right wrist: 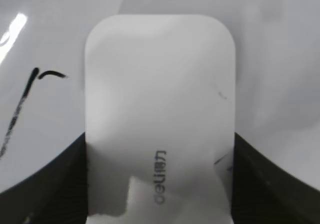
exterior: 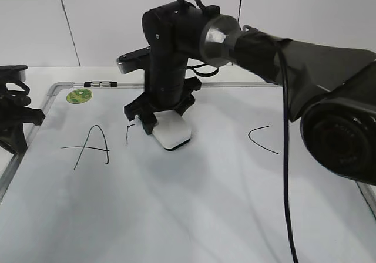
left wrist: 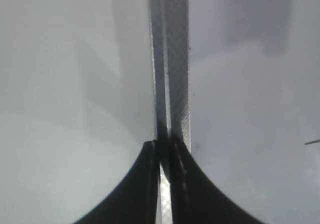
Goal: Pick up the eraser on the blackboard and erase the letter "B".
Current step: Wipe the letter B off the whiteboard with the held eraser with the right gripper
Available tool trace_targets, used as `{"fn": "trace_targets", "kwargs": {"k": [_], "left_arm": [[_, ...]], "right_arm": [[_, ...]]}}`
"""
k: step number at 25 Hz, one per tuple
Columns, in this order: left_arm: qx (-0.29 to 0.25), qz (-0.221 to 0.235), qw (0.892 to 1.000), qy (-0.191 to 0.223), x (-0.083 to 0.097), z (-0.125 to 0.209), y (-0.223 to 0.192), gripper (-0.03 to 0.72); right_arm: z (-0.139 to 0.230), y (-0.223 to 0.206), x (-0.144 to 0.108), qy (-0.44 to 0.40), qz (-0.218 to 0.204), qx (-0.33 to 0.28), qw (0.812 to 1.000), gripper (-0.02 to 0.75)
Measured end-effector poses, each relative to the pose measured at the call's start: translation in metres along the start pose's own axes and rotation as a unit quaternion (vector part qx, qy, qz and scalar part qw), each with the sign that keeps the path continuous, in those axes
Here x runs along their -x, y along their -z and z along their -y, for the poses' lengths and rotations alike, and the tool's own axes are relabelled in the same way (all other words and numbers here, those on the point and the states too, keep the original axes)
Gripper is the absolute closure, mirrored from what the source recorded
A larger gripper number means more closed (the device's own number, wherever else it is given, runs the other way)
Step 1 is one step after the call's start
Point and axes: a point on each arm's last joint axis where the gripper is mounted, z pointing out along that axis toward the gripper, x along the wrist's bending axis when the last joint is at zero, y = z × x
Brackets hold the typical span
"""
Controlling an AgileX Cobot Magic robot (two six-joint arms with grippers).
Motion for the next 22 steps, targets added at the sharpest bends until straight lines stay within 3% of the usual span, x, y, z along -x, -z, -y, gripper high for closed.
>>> {"fn": "trace_targets", "kwargs": {"k": [7,22], "left_arm": [[0.0,0.0,1.0,0.0,0.0,0.0,0.0,0.673],[-0.003,-0.001,1.0,-0.001,0.0,0.0,0.0,0.673]], "right_arm": [[0.001,0.001,-0.036,0.032,-0.02,0.003,0.999,0.197],[0.003,0.002,-0.057,0.052,-0.034,0.003,0.998,0.197]]}}
